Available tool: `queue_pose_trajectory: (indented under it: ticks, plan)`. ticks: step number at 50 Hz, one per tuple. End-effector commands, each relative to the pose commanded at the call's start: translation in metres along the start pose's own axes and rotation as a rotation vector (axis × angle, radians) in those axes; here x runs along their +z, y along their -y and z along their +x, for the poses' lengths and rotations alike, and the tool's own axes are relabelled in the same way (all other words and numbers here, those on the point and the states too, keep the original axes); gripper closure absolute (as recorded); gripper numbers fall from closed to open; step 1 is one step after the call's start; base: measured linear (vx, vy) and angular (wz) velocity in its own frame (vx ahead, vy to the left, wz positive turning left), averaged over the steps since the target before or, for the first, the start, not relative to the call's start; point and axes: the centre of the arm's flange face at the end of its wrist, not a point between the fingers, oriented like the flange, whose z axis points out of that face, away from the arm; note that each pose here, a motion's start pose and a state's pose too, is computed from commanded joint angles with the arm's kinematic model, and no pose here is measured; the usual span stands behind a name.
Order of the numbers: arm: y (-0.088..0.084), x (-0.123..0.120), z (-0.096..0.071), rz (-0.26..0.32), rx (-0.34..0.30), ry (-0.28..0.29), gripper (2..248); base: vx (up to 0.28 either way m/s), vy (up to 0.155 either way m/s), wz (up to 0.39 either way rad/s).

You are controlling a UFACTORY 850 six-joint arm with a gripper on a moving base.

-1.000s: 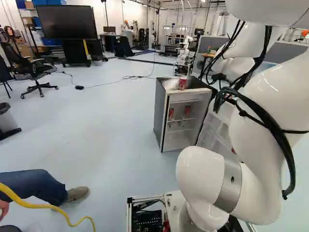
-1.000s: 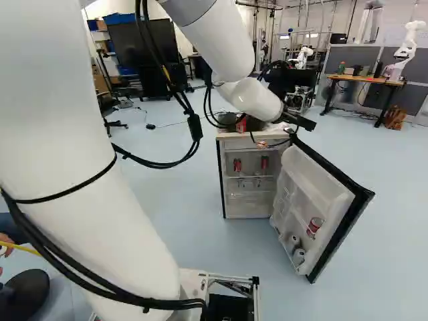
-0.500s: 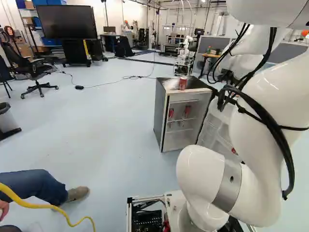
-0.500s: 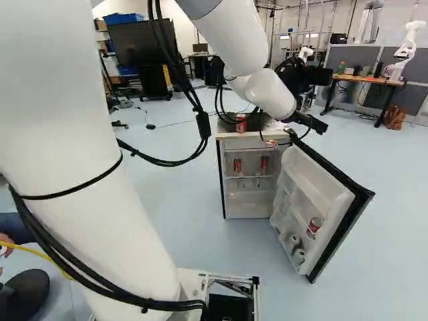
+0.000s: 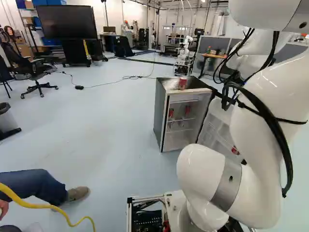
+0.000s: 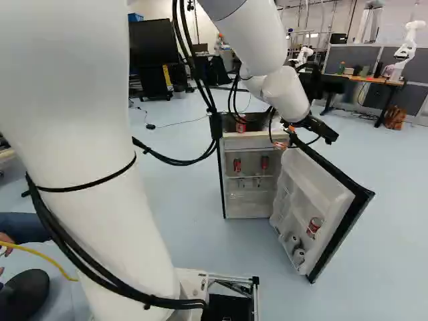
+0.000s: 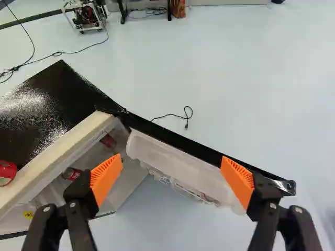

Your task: Grab a drink from the fridge

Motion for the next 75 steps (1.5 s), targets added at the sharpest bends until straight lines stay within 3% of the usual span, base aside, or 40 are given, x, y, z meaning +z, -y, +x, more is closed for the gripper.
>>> queue_pose_trajectory:
  ticks: [29,75]
  plan:
    - [-0.037,0.028,0.021,-0.044,0.045,0.026,3,0.000,0.000,0.000]
    - [-0.095,0.072,0.044,-0.084,0.114,0.143,3,0.000,0.000,0.000]
